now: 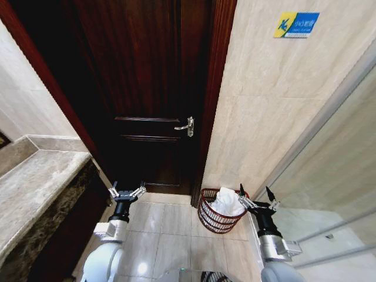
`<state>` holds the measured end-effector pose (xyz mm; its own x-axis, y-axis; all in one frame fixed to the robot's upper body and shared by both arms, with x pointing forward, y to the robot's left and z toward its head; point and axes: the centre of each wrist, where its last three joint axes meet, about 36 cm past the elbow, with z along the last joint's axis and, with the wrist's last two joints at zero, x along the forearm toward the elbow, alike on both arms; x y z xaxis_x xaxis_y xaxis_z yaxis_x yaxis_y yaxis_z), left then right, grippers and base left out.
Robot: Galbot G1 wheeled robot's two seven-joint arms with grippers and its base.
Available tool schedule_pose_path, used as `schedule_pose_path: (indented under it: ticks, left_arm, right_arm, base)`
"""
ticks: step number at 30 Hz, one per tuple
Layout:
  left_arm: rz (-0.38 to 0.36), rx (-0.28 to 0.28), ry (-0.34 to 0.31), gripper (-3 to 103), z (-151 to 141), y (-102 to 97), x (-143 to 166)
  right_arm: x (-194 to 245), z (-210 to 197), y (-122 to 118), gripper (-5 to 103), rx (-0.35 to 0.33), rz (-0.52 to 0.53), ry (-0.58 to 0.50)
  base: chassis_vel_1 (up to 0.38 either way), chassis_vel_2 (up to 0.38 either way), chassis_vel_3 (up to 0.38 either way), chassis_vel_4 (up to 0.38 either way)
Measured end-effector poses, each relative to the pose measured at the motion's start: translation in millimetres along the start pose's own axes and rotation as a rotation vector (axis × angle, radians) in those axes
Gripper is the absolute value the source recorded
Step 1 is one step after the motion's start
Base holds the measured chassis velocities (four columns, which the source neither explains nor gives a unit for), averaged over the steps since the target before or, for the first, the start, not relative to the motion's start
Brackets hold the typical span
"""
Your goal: Discard the used towel into the hamper.
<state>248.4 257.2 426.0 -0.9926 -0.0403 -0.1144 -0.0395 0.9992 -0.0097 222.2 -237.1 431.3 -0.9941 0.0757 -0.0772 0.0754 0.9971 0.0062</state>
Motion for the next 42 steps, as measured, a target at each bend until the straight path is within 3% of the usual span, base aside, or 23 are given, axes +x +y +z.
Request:
schedule_pose_path:
  ticks: [14,42]
  left_arm:
    - [0.0,0.0,0.0,100,0.0,0.0,0.0]
    - [0.0,0.0,0.0,100,-0.1,0.0,0.0]
  right_arm:
    - [0.0,0.2,0.0,100,0.0,0.0,0.0]
    - [0.0,0.3,0.0,100,0.0,0.0,0.0]
  base:
    - [0.026,-0.031,-0.037,0.034]
    - [0.139,-0.141,-0.138,0.137]
